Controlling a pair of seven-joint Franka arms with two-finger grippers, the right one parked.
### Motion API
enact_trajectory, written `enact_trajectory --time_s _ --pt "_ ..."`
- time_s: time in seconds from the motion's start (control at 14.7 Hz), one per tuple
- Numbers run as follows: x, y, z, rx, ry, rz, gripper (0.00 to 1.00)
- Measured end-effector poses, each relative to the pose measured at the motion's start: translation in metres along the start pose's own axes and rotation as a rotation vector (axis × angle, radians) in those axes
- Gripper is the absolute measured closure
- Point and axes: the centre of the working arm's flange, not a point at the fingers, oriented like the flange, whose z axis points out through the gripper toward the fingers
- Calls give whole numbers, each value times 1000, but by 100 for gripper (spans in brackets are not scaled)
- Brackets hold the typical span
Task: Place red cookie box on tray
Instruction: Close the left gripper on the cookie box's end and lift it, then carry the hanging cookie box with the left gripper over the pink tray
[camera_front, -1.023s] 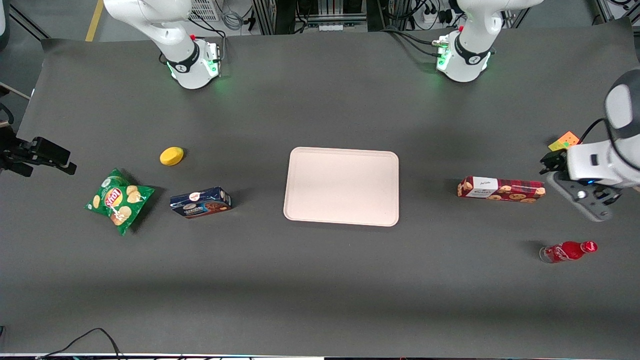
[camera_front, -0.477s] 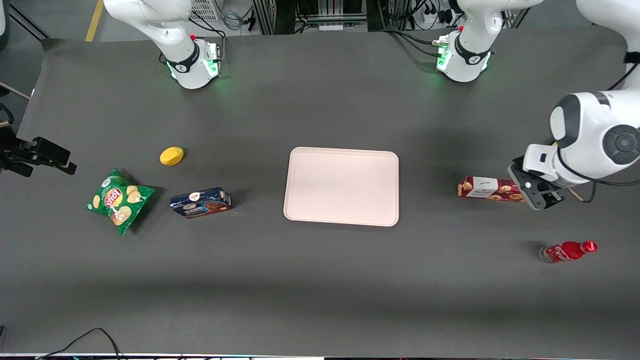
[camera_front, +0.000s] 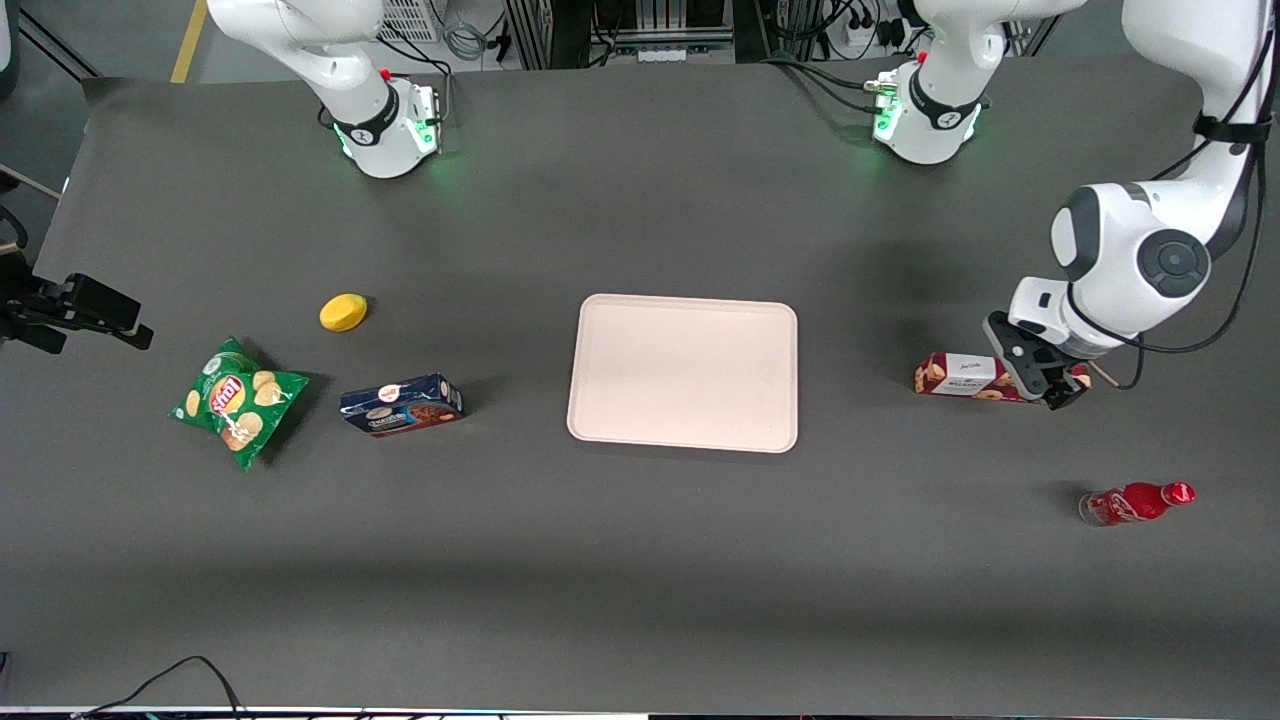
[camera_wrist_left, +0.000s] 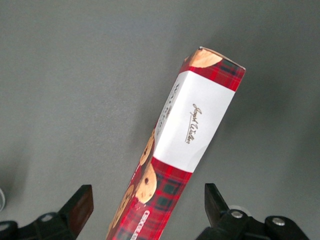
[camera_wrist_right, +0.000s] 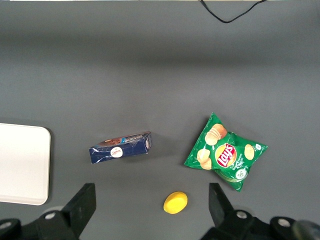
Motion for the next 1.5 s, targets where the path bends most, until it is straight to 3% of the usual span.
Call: enact_trajectory --time_s 0.27,0.82,1.02,1.09,1.23,1.36,1.5 --pt "1 15 15 32 15 40 1" --pt "-2 26 32 9 11 70 4" --pt "-2 24 33 24 15 71 25" --pt "-2 24 33 25 16 71 25" --pt "-1 23 33 34 19 72 43" --pt "-1 23 33 38 20 72 47" --pt "-1 22 33 40 21 72 68"
